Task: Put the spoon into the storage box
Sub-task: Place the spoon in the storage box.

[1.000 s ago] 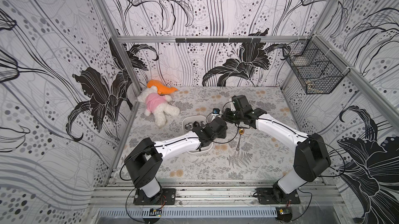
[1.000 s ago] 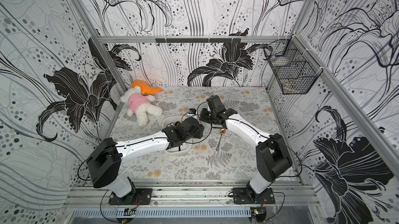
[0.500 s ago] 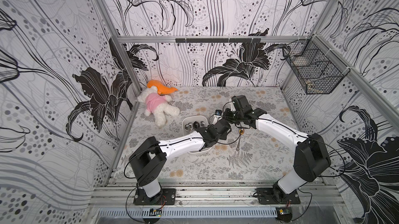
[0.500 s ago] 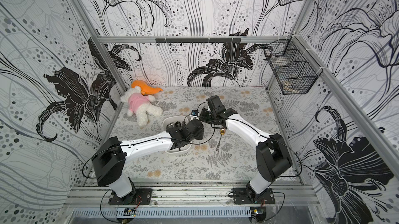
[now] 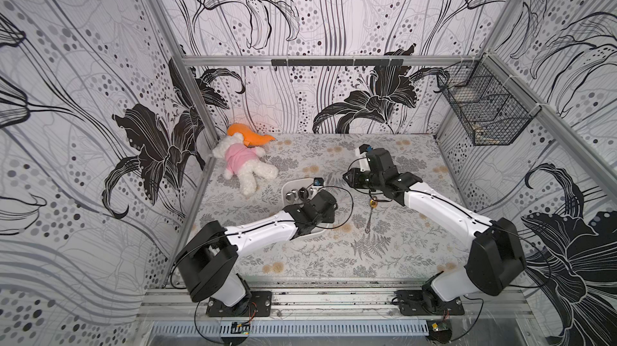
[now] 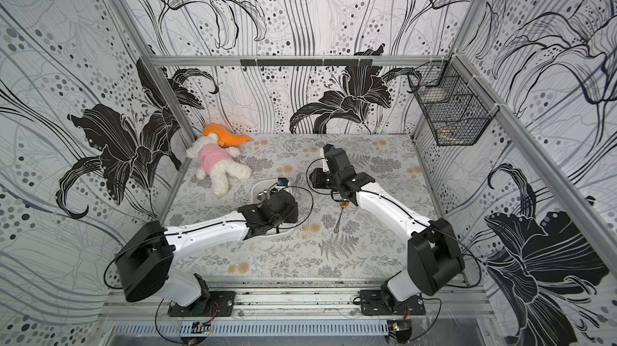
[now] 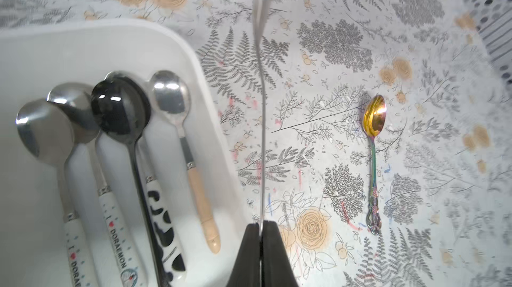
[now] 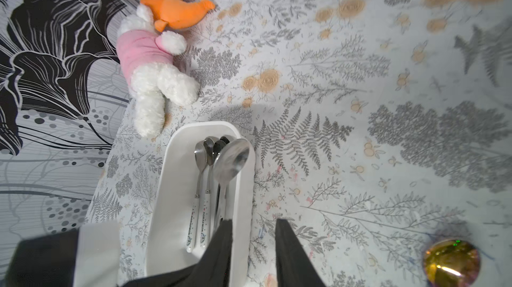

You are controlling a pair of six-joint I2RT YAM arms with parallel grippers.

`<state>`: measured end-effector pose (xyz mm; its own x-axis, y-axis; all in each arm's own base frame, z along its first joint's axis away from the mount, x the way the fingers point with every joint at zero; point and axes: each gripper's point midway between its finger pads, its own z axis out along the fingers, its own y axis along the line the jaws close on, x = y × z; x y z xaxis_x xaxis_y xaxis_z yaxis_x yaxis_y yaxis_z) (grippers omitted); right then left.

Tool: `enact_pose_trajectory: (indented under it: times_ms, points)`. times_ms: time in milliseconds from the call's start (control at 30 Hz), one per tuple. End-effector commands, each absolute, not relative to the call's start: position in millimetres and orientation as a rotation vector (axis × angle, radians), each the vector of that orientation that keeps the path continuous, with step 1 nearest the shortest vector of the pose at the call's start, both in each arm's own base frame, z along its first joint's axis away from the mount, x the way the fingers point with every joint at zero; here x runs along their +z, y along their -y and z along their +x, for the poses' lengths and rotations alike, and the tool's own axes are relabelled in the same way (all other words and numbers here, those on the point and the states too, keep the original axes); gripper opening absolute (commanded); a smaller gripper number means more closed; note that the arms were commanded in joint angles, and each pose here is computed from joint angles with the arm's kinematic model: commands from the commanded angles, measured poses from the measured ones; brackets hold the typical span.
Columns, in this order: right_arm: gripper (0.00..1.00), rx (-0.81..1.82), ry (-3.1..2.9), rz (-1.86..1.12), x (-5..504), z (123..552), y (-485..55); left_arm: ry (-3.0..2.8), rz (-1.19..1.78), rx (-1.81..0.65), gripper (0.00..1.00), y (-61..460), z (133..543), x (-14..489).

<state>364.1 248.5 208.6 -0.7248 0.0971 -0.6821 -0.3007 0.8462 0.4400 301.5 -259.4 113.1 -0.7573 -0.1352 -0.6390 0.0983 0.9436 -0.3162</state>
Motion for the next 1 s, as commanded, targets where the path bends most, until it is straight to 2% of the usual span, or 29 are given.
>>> enact_pose_trajectory:
  times_ms: [0, 333, 967]
  points:
    - [0.31, 0.554, -2.183, -0.178, 217.2, 369.1, -228.8, -2.335, -0.142, -0.699, 0.0, 260.3, 301.4, 135.2]
    - [0.29, 0.443, -2.174, -0.114, 204.3, 370.1, -207.8, -2.377, -0.338, -0.949, 0.0, 232.3, 291.8, 113.4]
    - [0.29, 0.413, -2.213, -0.112, 189.4, 369.9, -205.4, -2.461, -0.429, -0.931, 0.0, 226.9, 288.8, 61.6]
